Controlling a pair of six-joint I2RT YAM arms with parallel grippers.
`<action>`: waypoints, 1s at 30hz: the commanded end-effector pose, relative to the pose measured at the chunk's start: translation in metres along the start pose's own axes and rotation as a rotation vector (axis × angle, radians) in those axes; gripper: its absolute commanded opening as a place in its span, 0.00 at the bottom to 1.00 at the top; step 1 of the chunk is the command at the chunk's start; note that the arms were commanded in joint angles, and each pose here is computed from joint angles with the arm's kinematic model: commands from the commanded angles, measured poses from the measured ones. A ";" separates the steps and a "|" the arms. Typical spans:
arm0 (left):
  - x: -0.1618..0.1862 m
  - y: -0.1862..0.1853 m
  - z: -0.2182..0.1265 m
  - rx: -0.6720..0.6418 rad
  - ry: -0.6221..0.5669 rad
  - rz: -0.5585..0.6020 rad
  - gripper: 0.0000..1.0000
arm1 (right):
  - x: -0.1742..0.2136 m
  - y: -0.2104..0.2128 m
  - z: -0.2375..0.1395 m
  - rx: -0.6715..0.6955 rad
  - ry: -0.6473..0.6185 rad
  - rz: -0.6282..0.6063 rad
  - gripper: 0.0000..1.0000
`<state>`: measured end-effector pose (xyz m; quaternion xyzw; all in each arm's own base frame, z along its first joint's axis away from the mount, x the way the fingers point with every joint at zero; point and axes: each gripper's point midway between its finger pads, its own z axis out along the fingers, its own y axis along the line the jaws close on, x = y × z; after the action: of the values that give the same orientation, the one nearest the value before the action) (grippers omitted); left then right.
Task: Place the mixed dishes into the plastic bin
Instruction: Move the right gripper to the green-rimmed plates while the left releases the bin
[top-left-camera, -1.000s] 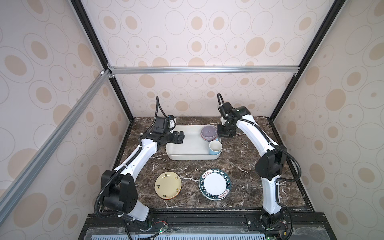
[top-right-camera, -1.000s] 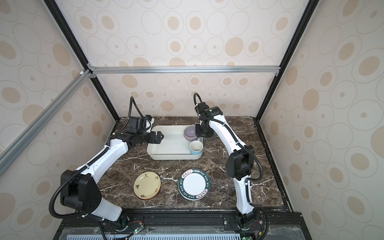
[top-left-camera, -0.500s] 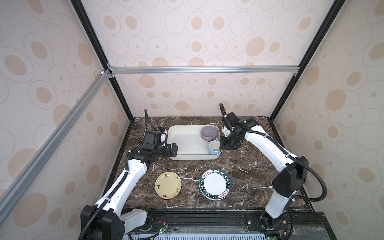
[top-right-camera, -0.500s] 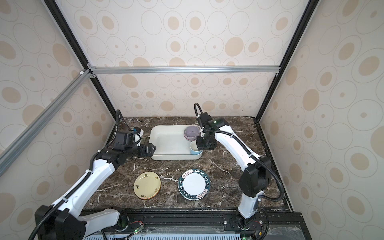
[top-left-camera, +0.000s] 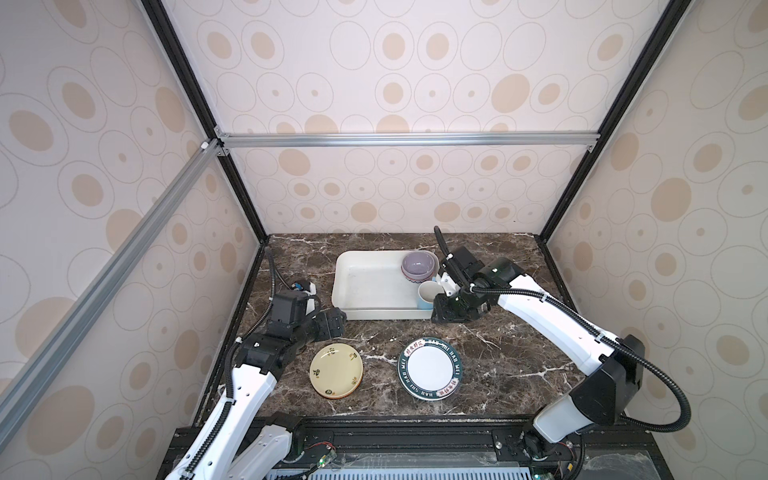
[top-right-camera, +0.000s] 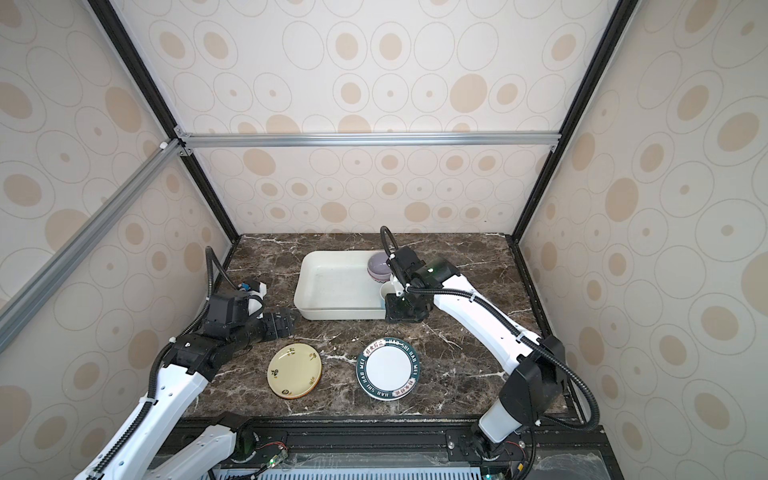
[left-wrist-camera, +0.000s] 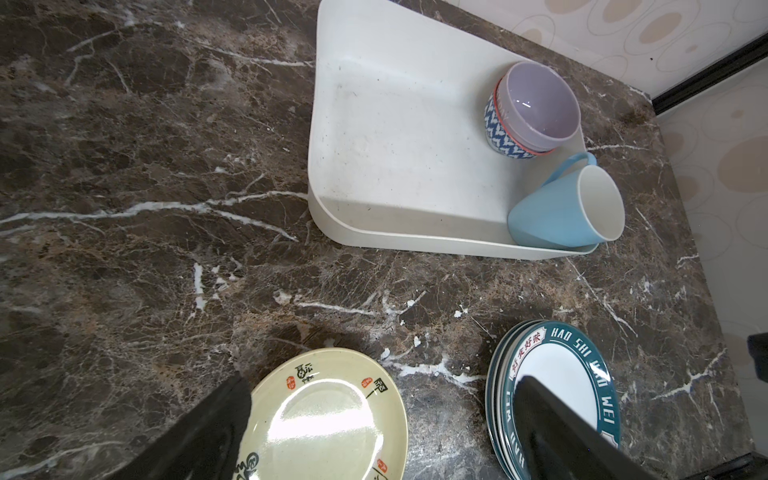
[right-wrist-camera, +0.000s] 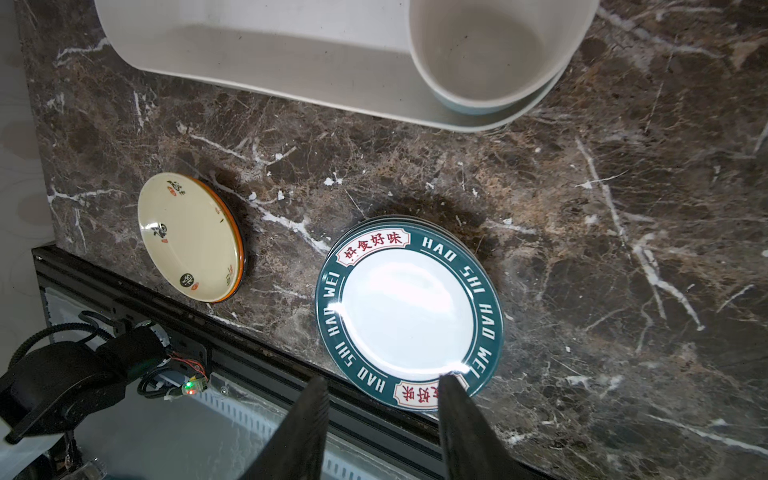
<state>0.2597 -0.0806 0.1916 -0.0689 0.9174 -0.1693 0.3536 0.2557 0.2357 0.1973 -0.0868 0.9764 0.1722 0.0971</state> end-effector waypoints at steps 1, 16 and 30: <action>0.012 0.011 0.010 -0.033 0.034 -0.024 0.99 | 0.007 0.008 -0.003 -0.023 -0.030 0.013 0.46; 0.058 0.031 0.002 -0.101 0.133 -0.256 0.94 | 0.008 0.078 0.036 -0.099 0.044 -0.119 0.46; 0.077 0.040 0.002 -0.111 0.114 -0.432 0.95 | 0.008 0.082 0.048 -0.101 0.091 -0.198 0.45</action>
<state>0.2098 -0.0659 0.1333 -0.2354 0.9160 -0.1898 0.2635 0.2434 0.3268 0.1791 -0.1796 0.9580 0.2102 0.0767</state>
